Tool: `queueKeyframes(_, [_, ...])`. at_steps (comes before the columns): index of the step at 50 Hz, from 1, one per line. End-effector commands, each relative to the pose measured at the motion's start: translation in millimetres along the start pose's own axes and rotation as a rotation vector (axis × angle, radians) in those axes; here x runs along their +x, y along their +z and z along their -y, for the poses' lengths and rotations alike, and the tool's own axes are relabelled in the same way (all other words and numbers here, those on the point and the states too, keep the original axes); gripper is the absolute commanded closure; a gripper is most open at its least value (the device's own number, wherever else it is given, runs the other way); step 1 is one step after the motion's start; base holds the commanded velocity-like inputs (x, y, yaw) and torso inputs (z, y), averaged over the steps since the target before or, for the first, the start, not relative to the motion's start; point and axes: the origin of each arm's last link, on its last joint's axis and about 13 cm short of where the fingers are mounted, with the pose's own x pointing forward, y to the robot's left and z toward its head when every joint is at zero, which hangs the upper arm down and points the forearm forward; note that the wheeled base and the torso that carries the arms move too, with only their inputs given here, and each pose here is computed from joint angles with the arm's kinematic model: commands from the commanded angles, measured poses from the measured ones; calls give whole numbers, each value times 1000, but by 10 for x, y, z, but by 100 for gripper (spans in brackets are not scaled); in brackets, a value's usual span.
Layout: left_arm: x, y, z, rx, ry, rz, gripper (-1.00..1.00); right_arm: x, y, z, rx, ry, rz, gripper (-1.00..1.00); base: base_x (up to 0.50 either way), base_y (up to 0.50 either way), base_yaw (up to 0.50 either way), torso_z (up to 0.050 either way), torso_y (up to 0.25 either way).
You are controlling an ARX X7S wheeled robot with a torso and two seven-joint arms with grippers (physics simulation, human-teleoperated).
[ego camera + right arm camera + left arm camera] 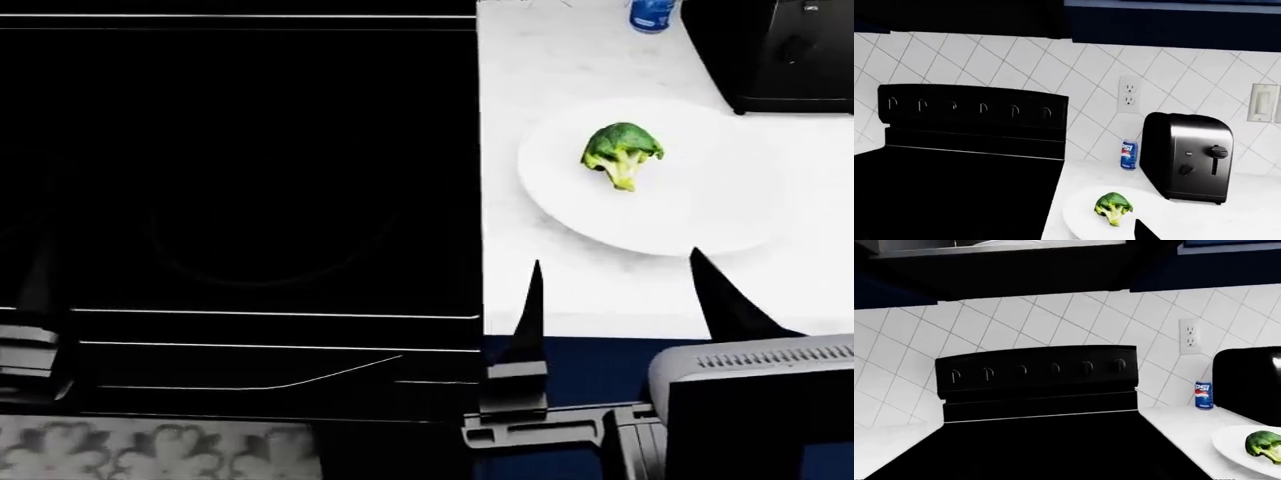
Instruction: Pick the broccoli from the counter and place it in the microwave.
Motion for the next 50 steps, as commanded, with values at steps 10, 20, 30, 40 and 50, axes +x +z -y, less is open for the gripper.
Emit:
queueKeyframes(10, [-65, 167, -11, 30, 4, 13, -100, -51, 103, 34, -47, 13, -12, -100, 0, -500, 0, 0, 0])
queueKeyframes(20, [-50, 209, -32, 27, 15, 21, -100, 74, 321, 81, -38, 8, -57, -100, 19, -90, 0, 0, 0])
queueKeyframes(30, [-46, 247, -63, 29, 29, 36, -100, 76, 407, 90, -64, 15, -46, -100, 500, 0, 0, 0, 0])
queueKeyframes(40, [-72, 236, -43, 25, 27, 32, -100, 67, 442, 79, -71, 33, -44, -100, 500, 0, 0, 0, 0])
queueKeyframes(50, [-65, 242, -26, 18, 32, 35, -100, 157, 525, 97, -104, 36, -46, -100, 500, 0, 0, 0, 0])
